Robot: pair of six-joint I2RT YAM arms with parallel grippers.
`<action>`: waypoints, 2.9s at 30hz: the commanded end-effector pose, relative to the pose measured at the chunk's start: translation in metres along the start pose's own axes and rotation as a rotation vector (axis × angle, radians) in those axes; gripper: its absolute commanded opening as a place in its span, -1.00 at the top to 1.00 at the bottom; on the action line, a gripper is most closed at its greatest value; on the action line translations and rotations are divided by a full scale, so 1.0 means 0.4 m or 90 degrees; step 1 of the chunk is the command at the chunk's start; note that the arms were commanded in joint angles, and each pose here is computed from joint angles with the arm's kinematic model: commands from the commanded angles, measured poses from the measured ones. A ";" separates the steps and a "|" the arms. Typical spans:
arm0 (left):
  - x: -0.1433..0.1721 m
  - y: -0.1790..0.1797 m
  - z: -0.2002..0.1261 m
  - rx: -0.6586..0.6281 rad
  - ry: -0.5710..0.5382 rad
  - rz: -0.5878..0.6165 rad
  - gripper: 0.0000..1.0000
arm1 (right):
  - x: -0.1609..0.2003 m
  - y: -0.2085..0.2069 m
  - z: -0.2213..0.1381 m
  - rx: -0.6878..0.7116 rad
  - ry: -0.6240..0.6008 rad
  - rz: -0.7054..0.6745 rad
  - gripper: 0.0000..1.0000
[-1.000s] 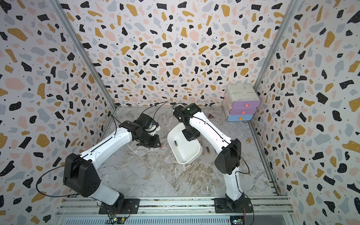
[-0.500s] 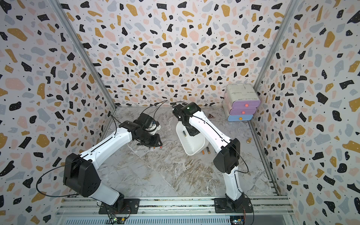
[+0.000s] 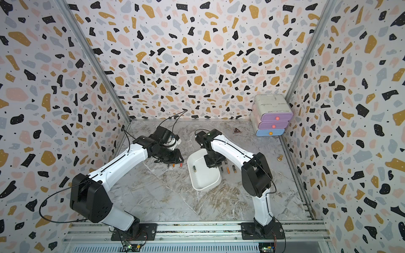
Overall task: Take the batteries out of the storage box
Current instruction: Adjust the storage box at the center of the board, then pick up the battery from the storage box.
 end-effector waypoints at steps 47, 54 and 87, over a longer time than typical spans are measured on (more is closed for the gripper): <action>-0.193 -0.047 0.188 -0.296 0.111 0.035 0.26 | 0.117 -0.208 -0.228 -0.073 -0.480 0.148 0.00; -0.237 -0.023 0.257 -0.395 0.103 0.043 0.11 | 0.185 -0.254 -0.237 -0.051 -0.532 0.135 0.01; -0.166 0.068 0.476 -0.375 0.191 0.004 0.13 | 0.304 -0.331 -0.305 -0.046 -0.672 0.114 0.15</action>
Point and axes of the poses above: each gripper's point midway between its finger pads, its own z axis out along the fingers, its own y axis along the line the jaws close on, x = y × z, the point moved 10 cm from there along -z, back along the fingers, and after that the axes turned 6 degrees about z, right-handed, at the moved point
